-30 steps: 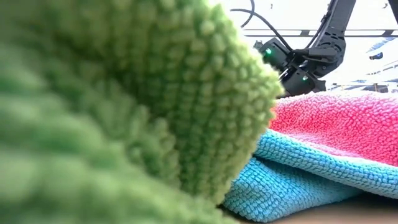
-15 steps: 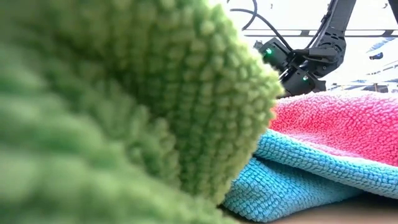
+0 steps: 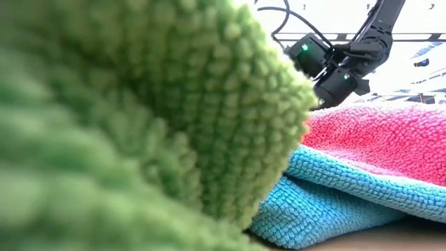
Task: Fold microfiber towels
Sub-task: Fold the orange towel
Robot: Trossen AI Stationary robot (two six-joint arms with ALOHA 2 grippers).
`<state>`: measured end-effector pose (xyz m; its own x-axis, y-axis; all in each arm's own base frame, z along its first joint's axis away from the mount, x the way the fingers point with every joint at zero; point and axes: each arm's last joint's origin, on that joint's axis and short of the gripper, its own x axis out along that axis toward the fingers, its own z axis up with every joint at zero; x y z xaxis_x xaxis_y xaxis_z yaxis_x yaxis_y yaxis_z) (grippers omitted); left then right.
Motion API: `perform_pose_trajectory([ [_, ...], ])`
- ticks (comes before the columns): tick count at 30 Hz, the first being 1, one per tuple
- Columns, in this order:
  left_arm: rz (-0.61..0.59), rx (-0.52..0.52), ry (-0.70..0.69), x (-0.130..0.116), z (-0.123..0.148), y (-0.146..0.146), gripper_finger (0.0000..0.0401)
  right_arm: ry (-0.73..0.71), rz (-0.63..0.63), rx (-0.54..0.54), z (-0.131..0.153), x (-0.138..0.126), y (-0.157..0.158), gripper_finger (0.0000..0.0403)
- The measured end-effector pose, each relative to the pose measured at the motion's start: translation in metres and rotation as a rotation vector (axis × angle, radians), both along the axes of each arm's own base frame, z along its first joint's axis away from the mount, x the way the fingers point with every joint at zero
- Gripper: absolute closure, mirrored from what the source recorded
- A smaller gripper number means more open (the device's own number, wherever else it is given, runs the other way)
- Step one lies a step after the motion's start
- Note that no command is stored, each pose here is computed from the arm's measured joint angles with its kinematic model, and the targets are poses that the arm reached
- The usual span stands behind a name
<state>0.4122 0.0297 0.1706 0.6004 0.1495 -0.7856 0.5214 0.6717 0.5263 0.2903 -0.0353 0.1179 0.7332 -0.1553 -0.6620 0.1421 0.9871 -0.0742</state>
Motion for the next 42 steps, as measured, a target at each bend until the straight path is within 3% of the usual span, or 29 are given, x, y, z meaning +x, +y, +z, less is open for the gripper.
perform_pose_trajectory([
  [12, -0.017, -0.016, -0.014, 0.001, 0.000, -0.001, 0.0287, 0.073, -0.130, -0.098, 0.027, -0.020, -0.003, 0.0266],
  [16, -0.020, -0.016, -0.021, 0.002, 0.001, -0.001, 0.0290, 0.113, -0.227, -0.159, 0.032, -0.028, -0.013, 0.0266],
  [21, -0.025, -0.012, -0.028, 0.002, 0.001, -0.001, 0.0288, 0.144, -0.300, -0.142, 0.024, -0.031, -0.033, 0.0266],
  [27, -0.026, -0.012, -0.034, 0.003, 0.002, -0.001, 0.0295, 0.222, -0.251, -0.058, -0.001, -0.029, -0.035, 0.0266],
  [42, -0.059, 0.026, -0.096, 0.008, 0.006, 0.002, 0.0302, 0.199, -0.175, -0.034, -0.002, -0.021, -0.013, 0.0266],
])
